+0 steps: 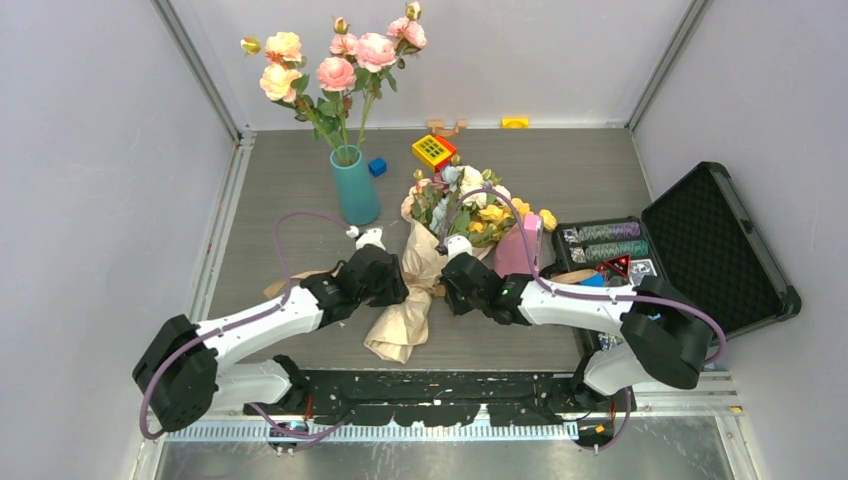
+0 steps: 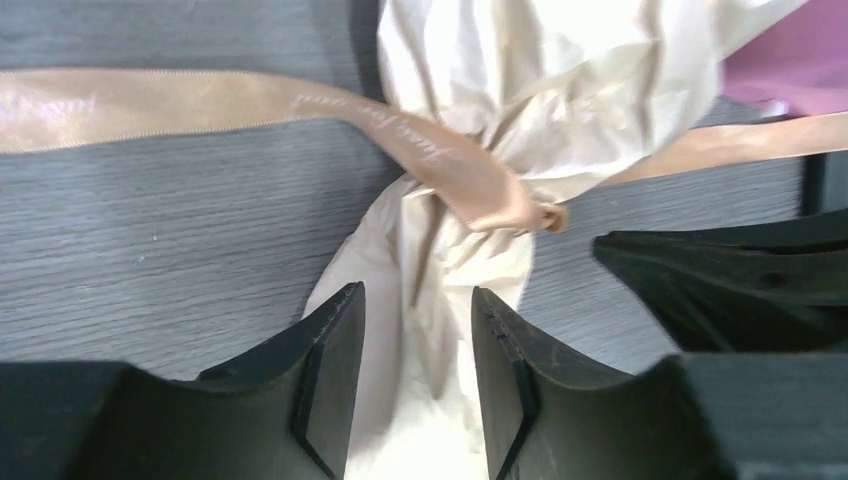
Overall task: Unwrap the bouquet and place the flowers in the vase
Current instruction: Untie the ribbon from the wrapping paper.
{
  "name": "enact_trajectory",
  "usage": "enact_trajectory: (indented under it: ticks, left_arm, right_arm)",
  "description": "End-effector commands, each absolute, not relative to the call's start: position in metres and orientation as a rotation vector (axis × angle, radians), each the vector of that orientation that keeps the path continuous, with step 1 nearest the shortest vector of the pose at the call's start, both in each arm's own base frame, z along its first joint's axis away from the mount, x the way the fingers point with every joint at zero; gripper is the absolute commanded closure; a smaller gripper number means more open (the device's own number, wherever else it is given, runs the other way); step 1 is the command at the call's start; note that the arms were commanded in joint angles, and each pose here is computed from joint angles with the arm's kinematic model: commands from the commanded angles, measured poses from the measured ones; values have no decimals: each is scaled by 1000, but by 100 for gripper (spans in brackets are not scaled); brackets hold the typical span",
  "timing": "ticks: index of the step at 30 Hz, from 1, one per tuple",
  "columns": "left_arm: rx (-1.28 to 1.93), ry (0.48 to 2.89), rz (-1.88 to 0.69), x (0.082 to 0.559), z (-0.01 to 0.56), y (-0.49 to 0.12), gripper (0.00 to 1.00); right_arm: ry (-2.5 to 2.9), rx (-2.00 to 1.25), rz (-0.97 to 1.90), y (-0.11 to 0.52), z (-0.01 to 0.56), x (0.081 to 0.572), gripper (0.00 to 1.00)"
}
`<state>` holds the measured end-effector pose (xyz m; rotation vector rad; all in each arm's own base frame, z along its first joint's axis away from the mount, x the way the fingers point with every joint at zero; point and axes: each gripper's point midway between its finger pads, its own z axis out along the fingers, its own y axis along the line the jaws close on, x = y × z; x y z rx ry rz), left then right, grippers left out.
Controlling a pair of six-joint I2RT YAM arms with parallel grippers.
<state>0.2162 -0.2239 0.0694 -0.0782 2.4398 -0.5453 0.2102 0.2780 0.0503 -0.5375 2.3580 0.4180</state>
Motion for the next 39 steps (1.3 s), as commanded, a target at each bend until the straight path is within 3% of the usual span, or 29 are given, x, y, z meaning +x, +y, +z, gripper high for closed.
enact_trajectory:
  ticks: [1,9,15,28,39]
  left_arm:
    - [-5,2371,-531,226,113,-223,53]
    - [54,2380,-554,244,121,-249,47]
    - [71,2429,-544,257,106,-267,48]
    - [39,2461,-498,261,88,-264,55]
    - [26,2463,-483,259,85,-258,73]
  right_arm:
    - [2285,-477,524,292,73,215,99]
    - [2248,-450,593,303,88,229,77]
    - [2220,-447,646,315,97,242,71]
    - [2230,-460,692,325,92,252,69]
    - [2249,-505,755,335,87,245,71]
